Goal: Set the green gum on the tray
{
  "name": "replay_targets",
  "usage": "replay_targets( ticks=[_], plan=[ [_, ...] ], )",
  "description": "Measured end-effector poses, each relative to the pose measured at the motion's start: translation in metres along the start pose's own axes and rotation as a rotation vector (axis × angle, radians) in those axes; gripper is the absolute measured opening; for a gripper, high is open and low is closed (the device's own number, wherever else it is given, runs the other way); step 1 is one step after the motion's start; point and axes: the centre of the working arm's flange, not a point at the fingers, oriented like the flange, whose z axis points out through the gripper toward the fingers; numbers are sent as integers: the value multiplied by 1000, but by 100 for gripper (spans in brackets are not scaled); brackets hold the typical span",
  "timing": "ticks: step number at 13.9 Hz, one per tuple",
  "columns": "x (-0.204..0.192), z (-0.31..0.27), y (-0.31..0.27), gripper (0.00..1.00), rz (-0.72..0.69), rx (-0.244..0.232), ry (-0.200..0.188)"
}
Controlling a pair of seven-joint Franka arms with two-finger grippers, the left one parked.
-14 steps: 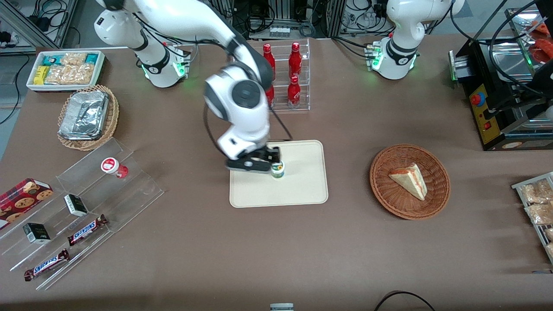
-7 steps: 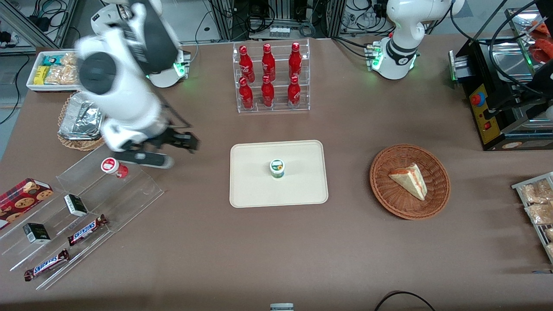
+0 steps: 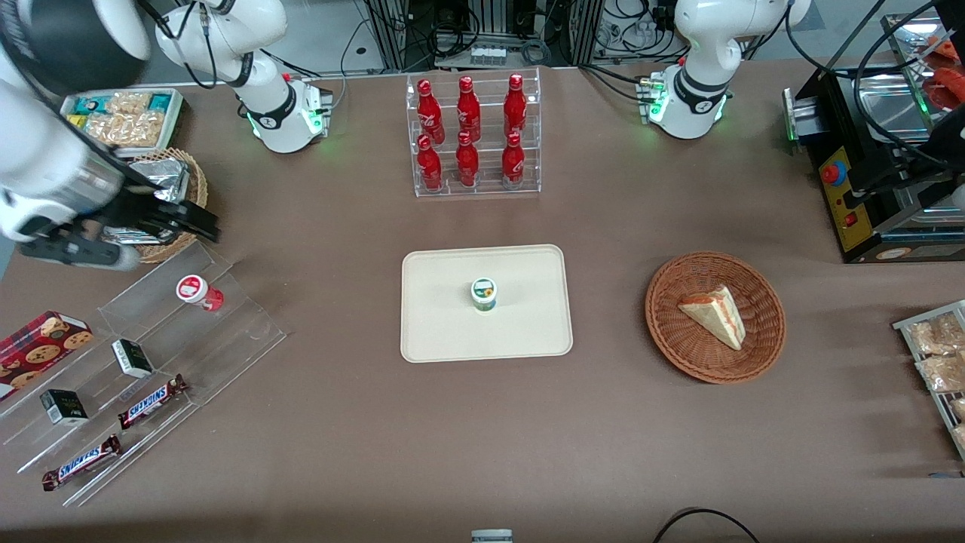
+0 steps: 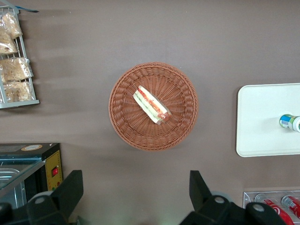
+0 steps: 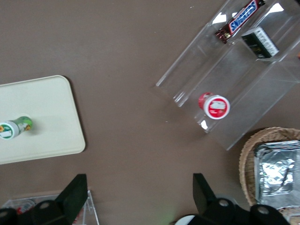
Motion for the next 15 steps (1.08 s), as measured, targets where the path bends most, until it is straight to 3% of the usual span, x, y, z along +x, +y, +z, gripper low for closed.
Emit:
replay_targets(
  ticks=[7,15],
  plan=[
    [-4,-19,77,100,-96,2,13],
    [8,-12,90,100,-83,-1,17]
  ],
)
